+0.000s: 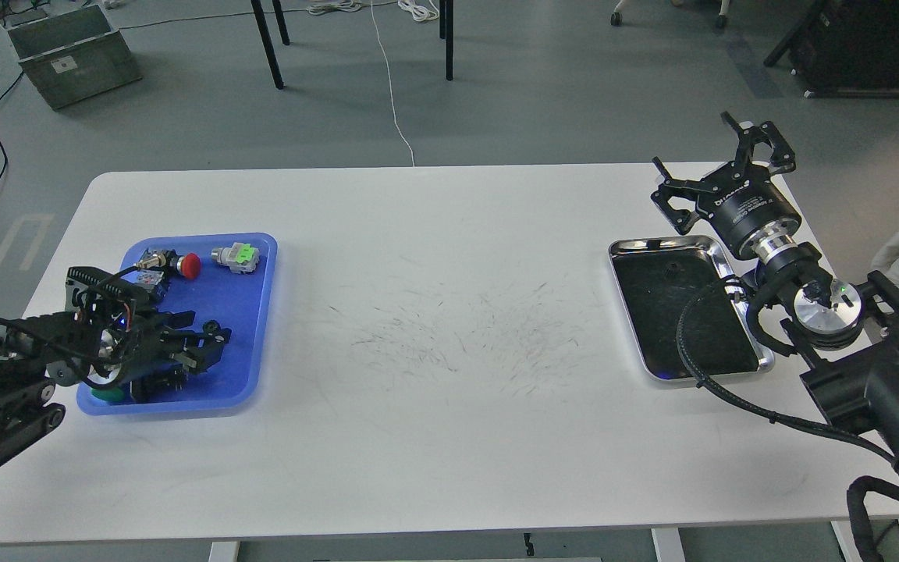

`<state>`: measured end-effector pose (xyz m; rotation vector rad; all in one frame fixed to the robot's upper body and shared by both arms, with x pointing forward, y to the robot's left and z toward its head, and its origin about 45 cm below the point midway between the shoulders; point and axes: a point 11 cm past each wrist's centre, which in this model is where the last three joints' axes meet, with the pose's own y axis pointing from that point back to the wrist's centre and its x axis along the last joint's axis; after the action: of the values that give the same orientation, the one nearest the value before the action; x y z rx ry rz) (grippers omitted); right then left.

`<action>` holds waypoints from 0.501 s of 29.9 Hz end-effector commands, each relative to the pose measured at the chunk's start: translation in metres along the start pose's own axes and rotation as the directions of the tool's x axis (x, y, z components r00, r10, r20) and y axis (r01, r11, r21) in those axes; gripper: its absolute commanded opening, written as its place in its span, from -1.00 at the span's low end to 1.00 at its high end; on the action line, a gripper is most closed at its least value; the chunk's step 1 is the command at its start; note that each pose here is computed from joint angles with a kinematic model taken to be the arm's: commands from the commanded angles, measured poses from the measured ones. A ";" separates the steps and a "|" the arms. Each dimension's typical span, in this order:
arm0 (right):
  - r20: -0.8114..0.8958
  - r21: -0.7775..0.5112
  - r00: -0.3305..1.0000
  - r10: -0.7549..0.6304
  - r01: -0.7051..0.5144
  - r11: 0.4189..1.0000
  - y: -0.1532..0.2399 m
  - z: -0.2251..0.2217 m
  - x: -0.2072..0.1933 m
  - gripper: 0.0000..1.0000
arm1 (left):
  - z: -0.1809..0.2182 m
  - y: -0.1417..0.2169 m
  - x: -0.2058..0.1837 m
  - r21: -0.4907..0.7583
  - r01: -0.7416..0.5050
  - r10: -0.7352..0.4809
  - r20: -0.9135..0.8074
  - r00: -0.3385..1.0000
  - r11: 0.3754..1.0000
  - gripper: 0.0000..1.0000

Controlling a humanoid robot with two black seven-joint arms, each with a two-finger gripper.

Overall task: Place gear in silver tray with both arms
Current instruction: 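Grasp another black gear in the blue tray with the left gripper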

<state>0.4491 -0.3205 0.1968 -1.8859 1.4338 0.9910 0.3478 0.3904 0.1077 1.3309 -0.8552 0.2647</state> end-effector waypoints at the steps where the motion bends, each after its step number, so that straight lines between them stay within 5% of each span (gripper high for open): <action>1: 0.000 0.000 1.000 0.003 -0.003 1.000 0.000 0.000 0.001 0.93 | -0.001 0.001 -0.001 0.002 0.004 -0.004 0.000 1.000 1.000 -0.21; 7: -0.001 -0.001 1.000 0.000 0.000 1.000 0.000 0.000 0.000 0.92 | -0.005 0.001 -0.003 0.011 0.009 -0.008 -0.007 1.000 1.000 -0.72; 15: -0.002 0.000 1.000 -0.001 0.001 1.000 -0.001 -0.001 -0.001 0.93 | -0.007 0.003 0.017 0.006 -0.028 0.028 -0.004 1.000 1.000 -0.79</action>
<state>0.4496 -0.3201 0.1973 -1.8874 1.4340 0.9904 0.3497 0.3960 0.1103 1.3340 -0.8438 0.2780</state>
